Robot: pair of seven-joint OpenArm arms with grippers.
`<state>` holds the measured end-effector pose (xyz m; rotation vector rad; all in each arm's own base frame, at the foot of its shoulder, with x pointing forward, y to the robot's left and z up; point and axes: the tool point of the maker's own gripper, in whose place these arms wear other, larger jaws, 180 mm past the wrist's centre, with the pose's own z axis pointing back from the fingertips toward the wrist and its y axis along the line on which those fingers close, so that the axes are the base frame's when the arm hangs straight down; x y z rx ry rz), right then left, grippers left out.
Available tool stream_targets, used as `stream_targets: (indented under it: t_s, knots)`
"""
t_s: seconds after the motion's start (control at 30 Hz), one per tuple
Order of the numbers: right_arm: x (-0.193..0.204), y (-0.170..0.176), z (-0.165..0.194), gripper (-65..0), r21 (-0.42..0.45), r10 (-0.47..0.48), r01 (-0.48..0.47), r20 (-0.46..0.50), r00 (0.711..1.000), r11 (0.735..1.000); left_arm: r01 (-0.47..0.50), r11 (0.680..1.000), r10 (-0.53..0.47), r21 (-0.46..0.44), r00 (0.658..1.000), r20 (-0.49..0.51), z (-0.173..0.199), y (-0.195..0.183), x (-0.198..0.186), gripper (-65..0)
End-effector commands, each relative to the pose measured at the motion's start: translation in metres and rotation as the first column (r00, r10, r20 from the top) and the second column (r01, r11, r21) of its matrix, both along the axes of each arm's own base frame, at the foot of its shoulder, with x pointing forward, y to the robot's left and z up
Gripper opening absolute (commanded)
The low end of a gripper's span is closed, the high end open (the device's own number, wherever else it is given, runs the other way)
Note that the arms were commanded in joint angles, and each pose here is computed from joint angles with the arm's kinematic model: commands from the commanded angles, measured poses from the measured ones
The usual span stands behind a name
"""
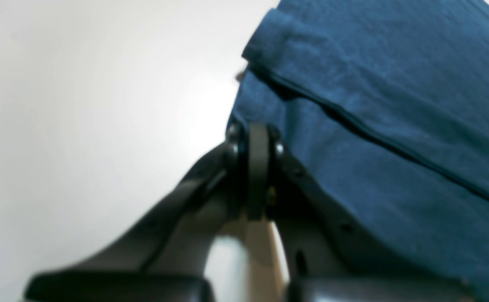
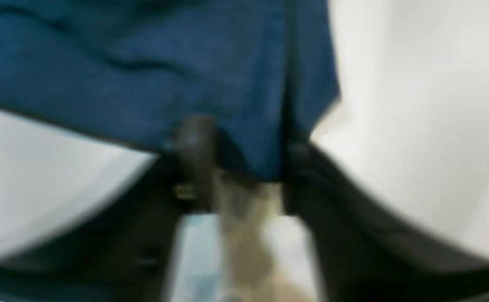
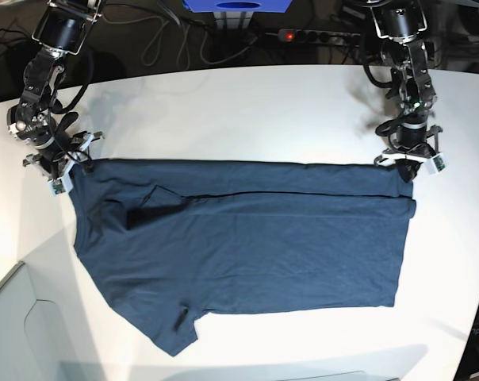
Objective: Fold the T-shirt properly
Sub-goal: 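Grasp the folded edge with both grippers and lift it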
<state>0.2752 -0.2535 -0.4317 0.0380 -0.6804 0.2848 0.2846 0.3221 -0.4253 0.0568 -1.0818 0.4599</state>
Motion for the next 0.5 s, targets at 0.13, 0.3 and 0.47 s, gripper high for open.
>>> stream_targets:
  t_s: [0.13,0.3,0.47]
  knots:
    - [-0.012,-0.013,0.000,-63.5,-0.089,0.034,-0.040,-0.065,0.997,0.995,0.015,1.000,-0.016,-0.014,0.998,-0.055,-0.008,-0.009,-0.016,-65.0]
    - [-0.001,-0.015,0.032,-65.0,-0.159,0.062,-0.060,0.012,0.998,0.985,0.047,0.999,-0.047,0.019,0.999,-0.020,0.014,-0.016,-0.024,-65.0]
    - [0.009,-0.024,0.073,-65.0,-0.272,0.093,-0.072,0.065,0.994,0.960,0.087,0.994,-0.091,0.063,0.994,0.058,0.051,-0.026,-0.019,-65.0]
